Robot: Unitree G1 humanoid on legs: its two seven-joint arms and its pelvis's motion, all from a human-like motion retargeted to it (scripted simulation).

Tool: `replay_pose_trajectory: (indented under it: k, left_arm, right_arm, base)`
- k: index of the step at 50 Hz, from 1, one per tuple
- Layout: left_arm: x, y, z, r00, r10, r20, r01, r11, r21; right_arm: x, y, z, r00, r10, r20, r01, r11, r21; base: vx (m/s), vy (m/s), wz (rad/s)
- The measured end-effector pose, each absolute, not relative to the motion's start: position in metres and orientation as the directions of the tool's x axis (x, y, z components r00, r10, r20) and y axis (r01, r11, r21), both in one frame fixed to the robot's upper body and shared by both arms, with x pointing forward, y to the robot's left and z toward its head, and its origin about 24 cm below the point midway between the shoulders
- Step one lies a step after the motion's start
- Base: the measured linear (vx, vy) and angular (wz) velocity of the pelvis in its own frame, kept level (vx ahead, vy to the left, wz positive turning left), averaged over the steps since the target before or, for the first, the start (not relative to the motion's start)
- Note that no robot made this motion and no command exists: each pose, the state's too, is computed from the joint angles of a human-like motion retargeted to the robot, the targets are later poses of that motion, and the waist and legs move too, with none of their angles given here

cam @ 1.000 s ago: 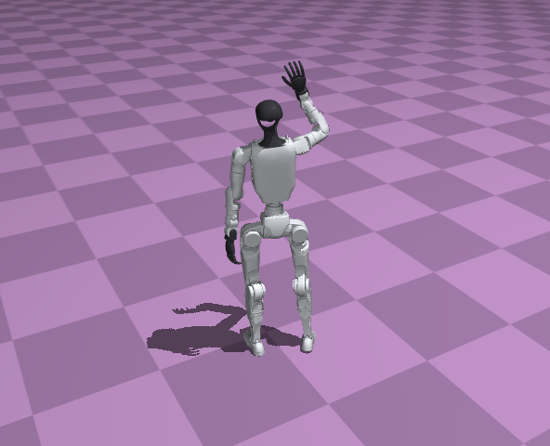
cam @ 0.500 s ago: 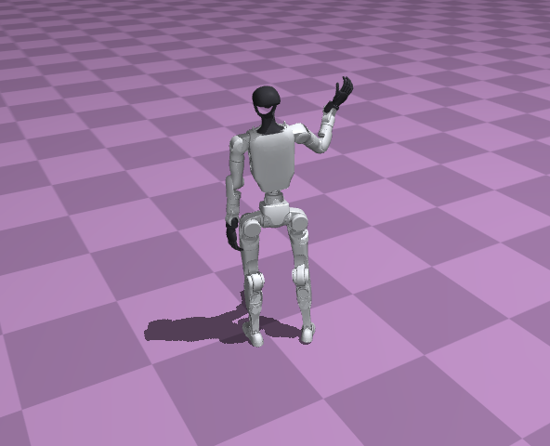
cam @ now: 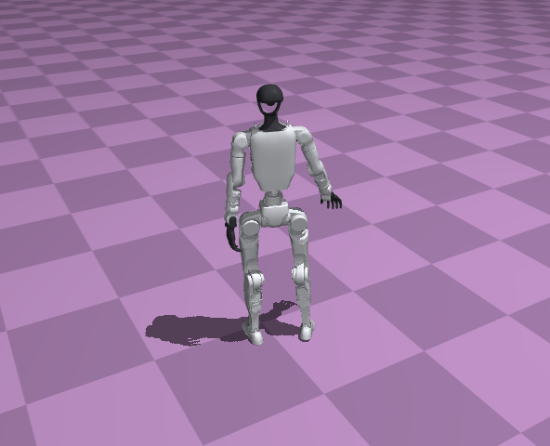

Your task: Upper body actions

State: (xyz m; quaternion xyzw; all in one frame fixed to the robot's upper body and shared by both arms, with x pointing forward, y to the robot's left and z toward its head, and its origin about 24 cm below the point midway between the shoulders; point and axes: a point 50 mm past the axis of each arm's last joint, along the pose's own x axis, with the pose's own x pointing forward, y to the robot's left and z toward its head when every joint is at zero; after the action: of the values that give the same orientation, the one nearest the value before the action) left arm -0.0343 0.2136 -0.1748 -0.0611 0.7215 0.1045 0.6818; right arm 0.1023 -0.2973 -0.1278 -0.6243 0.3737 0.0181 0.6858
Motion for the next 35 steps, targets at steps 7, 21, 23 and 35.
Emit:
replay_pose_trajectory:
  k: [7,21,23,35]
  left_arm:
    - [-0.012,0.222,-0.175,0.002,0.097,-0.995,-0.183,0.978,0.095]
    - [-0.049,0.19,-0.175,-0.075,-0.052,-0.996,-0.179,0.983,-0.038]
    - [-0.054,0.187,-0.175,-0.088,-0.056,-0.994,-0.177,0.983,-0.04]
    - [0.0,0.231,-0.173,0.071,0.12,-0.99,-0.174,0.979,0.106]
  right_arm:
    - [-0.016,-0.261,-0.162,-0.073,-0.244,-0.967,-0.637,0.758,-0.144]
    - [-0.053,-0.18,-0.176,-0.2,-0.04,-0.979,-0.508,0.859,0.069]
    - [-0.048,-0.185,-0.176,-0.173,-0.042,-0.984,-0.515,0.855,0.054]
    - [-0.009,-0.23,-0.173,0.003,-0.22,-0.975,-0.136,0.966,-0.218]
  base:
    - [0.03,-0.03,0.18]
    - [0.0,-0.01,0.19]
    - [0.0,0.01,0.53]
    - [0.03,0.02,-0.32]
